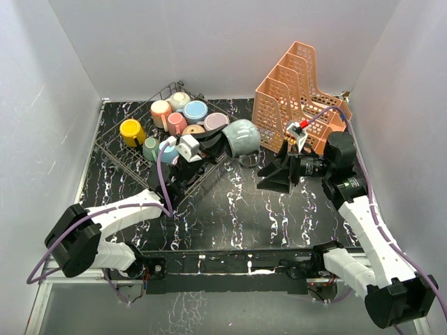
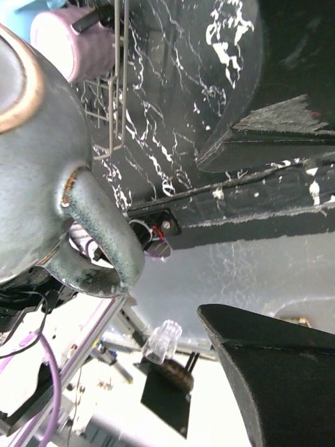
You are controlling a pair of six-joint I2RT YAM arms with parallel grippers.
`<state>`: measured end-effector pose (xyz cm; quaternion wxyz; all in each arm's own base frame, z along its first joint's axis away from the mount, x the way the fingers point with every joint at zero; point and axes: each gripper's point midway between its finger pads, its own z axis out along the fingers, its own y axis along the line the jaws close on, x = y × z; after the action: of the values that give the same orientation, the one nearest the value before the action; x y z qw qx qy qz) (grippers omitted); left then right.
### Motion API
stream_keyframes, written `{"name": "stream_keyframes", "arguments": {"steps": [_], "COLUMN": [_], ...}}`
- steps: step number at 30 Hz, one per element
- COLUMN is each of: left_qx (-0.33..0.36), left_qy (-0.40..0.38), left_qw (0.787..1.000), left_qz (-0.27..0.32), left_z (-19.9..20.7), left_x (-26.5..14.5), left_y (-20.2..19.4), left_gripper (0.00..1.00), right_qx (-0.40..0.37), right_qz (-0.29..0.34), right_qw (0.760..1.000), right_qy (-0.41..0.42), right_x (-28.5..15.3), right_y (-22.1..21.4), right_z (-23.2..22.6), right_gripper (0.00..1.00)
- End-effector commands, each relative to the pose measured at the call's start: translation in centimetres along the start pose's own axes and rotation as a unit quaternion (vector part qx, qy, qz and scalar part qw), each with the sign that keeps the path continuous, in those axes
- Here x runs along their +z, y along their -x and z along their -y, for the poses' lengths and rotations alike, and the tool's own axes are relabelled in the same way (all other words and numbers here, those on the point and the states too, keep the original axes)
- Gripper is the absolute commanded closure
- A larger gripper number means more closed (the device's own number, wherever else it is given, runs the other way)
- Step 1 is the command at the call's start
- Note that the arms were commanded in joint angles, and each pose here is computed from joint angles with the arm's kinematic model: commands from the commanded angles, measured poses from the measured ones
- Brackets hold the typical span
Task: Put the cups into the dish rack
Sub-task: Pick up the cup at the center of the board.
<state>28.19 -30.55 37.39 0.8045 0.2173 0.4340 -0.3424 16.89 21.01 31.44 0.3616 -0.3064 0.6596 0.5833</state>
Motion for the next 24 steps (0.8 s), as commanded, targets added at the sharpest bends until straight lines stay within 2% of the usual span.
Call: {"name": "stream_keyframes", "arguments": {"steps": [1, 6, 18, 24], "left_qx": [0.052, 0.074, 0.085, 0.087], "left_qy": [0.011, 0.008, -0.024, -0.034], "left_qw": [0.981, 0.975, 0.968, 0.968], "left_qz": [0.189, 0.211, 0.235, 0.232], "left_z": [-0.7, -0.7, 0.4, 0.8], "left_x": [2.5, 3.7, 4.9, 5.1], "left_y": [11.9, 13.5, 15.0, 14.8], "left_gripper": [1.00, 1.00, 1.00, 1.00], "right_qx": [0.051, 0.051, 0.076, 0.096], "right_qz": [0.037, 0.058, 0.124, 0.137], "right_qw": [0.998, 0.997, 0.988, 0.984], "right_qy": [0.004, 0.023, 0.058, 0.057], "right_x": [1.2, 1.6, 1.7, 1.8], "right_y": [3.0, 5.1, 11.0, 12.2], "right_z": [-1.1, -2.9, -6.1, -6.5], "right_gripper": [0.21, 0.15, 0.14, 0.15]}}
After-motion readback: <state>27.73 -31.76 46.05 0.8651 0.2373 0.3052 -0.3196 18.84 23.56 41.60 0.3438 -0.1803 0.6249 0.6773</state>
